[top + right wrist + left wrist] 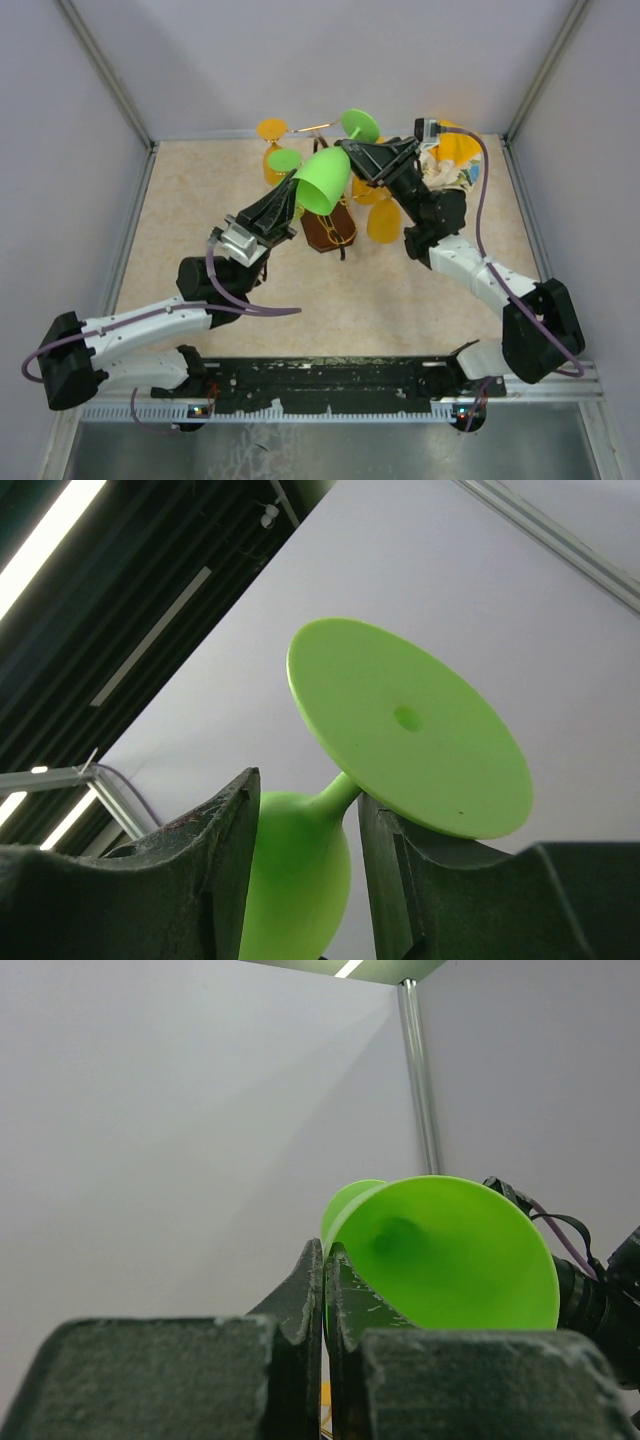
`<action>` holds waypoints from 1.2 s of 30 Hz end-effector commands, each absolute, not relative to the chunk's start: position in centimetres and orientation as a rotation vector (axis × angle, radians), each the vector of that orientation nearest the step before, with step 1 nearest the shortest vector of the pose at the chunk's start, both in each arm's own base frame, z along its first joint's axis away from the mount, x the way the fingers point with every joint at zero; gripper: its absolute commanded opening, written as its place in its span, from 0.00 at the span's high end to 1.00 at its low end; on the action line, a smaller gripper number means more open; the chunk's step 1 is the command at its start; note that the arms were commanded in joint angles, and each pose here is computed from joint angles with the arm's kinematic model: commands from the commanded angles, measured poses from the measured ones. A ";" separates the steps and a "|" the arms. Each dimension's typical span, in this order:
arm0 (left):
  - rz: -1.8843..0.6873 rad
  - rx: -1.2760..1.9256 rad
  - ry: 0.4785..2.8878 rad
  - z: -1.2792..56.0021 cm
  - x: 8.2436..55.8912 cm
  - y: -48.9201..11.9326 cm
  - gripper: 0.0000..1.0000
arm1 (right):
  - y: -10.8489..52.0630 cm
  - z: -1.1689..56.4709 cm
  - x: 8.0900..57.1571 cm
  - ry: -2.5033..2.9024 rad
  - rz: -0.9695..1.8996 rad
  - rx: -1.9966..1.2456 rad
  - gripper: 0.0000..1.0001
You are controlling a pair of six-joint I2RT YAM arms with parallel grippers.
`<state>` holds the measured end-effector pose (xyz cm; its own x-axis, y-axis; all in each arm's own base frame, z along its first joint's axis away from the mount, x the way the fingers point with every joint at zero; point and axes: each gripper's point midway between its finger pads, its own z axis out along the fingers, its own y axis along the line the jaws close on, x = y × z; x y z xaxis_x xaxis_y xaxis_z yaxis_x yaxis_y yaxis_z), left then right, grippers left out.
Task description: Place the wine glass upside down on the wine glass rack
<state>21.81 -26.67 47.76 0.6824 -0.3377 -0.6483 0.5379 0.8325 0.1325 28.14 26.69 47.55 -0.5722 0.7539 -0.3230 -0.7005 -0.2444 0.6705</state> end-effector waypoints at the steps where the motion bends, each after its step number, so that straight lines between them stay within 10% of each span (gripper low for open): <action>1: -0.557 0.328 0.639 47.3 21.3 -27.2 1.00 | 26.4 50.1 26.9 0.900 1.936 0.018 0.61; 36: -0.637 0.295 0.764 42.1 24.4 -31.4 0.96 | 27.7 50.0 28.4 0.969 1.830 0.019 0.67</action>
